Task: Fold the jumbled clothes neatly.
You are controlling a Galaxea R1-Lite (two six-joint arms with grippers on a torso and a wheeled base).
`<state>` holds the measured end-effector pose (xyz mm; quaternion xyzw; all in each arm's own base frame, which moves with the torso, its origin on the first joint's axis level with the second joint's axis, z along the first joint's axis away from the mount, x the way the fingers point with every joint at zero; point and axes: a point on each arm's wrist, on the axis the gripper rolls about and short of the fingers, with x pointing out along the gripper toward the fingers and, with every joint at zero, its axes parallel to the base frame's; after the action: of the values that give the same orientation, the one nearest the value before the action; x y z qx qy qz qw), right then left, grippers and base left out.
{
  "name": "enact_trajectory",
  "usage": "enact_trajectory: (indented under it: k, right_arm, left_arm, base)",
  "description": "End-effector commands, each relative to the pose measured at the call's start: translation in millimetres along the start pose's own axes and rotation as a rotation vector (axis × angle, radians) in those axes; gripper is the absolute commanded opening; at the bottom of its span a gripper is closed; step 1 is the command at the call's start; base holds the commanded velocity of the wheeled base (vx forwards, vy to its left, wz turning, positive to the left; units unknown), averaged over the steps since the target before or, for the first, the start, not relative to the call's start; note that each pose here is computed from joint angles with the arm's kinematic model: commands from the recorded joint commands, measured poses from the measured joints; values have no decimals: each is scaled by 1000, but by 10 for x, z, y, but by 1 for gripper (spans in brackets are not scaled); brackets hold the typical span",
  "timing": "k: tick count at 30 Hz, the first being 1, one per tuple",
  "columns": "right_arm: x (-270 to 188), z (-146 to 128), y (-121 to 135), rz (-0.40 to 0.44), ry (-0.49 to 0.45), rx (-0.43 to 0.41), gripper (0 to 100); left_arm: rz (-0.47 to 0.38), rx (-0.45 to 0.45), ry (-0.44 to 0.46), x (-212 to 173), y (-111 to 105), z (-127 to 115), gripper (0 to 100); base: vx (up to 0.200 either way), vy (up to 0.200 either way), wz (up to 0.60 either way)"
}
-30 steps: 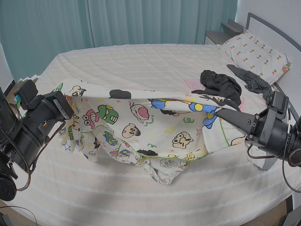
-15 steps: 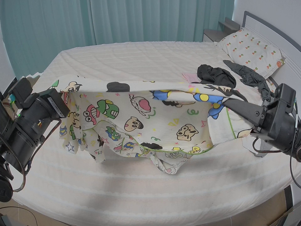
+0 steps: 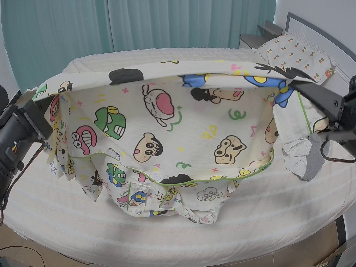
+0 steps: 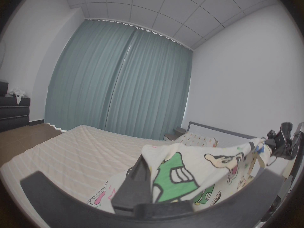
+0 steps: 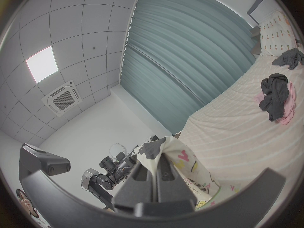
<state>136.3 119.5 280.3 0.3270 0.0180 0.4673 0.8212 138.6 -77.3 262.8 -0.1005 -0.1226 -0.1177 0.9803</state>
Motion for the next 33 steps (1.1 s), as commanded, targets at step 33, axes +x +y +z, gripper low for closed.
enact_trajectory:
  k: [33]
  right_arm:
    - [-538,22,240,73,180,41,0]
  left_arm:
    - [-301,-76,362,-942,207,42,0]
  base:
    - [0,0,0]
